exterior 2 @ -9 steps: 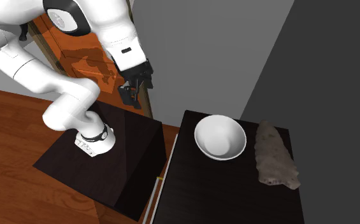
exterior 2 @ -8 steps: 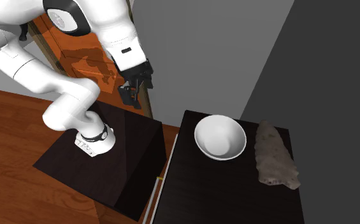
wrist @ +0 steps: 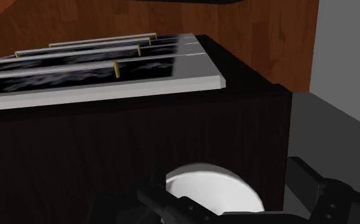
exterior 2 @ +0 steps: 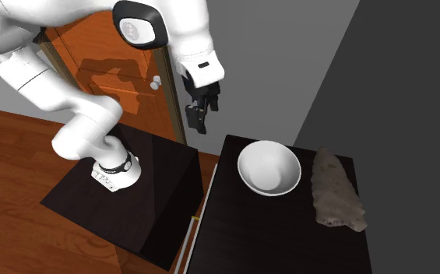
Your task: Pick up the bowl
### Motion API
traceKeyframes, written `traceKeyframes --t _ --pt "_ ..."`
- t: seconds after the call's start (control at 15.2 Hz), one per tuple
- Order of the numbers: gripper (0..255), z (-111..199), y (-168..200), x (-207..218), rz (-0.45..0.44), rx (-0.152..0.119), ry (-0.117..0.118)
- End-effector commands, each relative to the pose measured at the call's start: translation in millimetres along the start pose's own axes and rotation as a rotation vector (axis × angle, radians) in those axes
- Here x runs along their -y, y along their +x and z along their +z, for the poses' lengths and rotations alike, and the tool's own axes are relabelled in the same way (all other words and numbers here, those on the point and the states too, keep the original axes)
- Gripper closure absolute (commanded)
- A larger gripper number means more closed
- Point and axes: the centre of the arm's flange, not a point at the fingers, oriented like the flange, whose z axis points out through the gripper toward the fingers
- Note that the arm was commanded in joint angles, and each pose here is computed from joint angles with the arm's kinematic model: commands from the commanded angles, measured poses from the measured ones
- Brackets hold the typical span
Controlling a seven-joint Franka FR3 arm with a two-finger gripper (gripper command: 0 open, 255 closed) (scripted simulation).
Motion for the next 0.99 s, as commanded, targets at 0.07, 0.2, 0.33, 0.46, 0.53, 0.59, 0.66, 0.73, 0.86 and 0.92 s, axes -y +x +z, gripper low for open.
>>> traceKeyframes --t 0.07,0.2,0.33,0.46,0.53,0.59,0.66,0.73,0.86,0.92 --pt "0 21 33 22 0.017 0.001 -0.018" --pt "0 32 54 36 0.028 0.002 -0.031" --pt "0 43 75 49 0.039 0.002 -0.044" --pt "0 55 96 62 0.05 0.003 -0.057" --pt "0 61 107 68 0.056 0.003 -0.064" --pt "0 67 118 74 0.061 0.004 -0.07" --pt "0 73 129 81 0.067 0.004 -0.077" --pt "0 79 139 86 0.072 0.005 -0.083" --pt "0 91 161 98 0.083 0.005 -0.096" --pt "0 97 172 104 0.089 0.006 -0.103"
